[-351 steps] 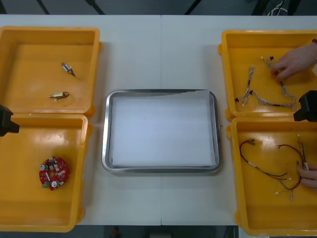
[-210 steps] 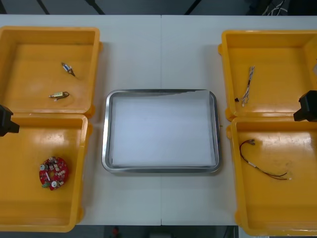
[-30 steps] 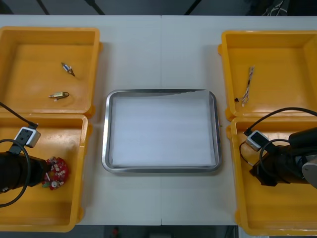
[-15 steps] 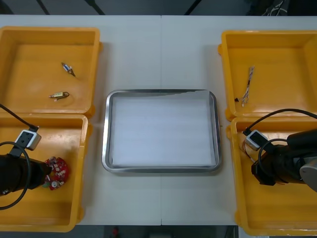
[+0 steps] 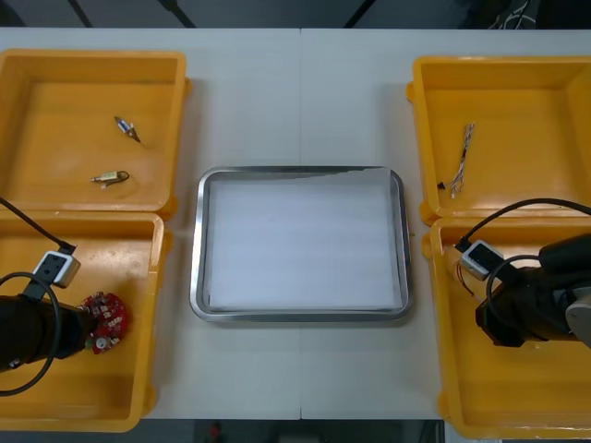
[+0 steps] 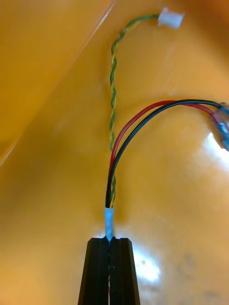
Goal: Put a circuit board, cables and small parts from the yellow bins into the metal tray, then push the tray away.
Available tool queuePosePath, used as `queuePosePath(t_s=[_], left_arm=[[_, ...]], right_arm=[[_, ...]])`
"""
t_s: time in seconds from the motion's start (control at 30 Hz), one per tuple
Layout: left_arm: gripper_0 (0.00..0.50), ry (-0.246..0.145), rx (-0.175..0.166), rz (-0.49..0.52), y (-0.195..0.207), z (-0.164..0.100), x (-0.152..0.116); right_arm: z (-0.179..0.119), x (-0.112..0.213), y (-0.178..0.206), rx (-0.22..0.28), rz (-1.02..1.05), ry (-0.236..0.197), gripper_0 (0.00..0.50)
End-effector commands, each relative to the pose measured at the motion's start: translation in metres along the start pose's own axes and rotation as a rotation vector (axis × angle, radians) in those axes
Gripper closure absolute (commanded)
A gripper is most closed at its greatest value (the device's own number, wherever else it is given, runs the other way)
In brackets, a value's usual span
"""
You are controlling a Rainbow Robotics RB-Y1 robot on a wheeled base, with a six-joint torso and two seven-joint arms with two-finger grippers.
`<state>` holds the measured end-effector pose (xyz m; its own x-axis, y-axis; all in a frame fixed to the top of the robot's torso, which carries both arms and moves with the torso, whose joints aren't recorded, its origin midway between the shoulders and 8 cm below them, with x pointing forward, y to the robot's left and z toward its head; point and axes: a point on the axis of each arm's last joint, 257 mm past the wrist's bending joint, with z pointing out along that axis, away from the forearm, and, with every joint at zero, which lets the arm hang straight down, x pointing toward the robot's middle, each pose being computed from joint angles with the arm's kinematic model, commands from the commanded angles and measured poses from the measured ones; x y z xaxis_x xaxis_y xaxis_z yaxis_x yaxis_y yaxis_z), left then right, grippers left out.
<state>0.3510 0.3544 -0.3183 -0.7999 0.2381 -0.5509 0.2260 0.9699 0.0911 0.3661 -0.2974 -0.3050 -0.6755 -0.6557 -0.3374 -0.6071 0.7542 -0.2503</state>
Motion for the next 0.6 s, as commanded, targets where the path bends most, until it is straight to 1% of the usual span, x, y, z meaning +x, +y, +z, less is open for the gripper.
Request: queuePosePath(t_s=[0.03, 0.13, 0.23, 0.3, 0.33, 0.4, 0.5, 0.6], left_arm=[[0.0, -0.043, -0.014, 0.111, 0.007, -0.004, -0.021], [0.0, -0.056, -0.018, 0.125, 0.008, -0.005, -0.025], [0.0, -0.059, -0.021, 0.133, 0.009, -0.005, -0.026], [0.0, -0.059, -0.021, 0.133, 0.009, -0.005, -0.026], [0.0, -0.059, -0.021, 0.133, 0.009, -0.005, -0.026], [0.0, -0.061, -0.025, 0.141, 0.009, -0.005, -0.027], [0.0, -0.073, -0.035, 0.163, 0.011, -0.005, -0.031], [0.0, -0.083, -0.045, 0.193, 0.012, -0.005, -0.033]], right_arm=[[-0.033, -0.02, -0.004, 0.0, 0.042, -0.042, 0.5], [-0.049, -0.021, -0.004, -0.016, 0.046, -0.03, 0.5], [-0.069, -0.022, -0.006, -0.031, 0.052, -0.025, 0.5], [-0.078, -0.021, -0.006, -0.041, 0.053, -0.021, 0.5], [-0.078, -0.021, -0.006, -0.041, 0.053, -0.021, 0.5], [-0.089, -0.021, -0.007, -0.051, 0.058, -0.016, 0.5], [-0.104, -0.023, -0.01, -0.071, 0.062, -0.006, 0.5], [-0.118, -0.027, -0.014, -0.077, 0.056, 0.005, 0.5]])
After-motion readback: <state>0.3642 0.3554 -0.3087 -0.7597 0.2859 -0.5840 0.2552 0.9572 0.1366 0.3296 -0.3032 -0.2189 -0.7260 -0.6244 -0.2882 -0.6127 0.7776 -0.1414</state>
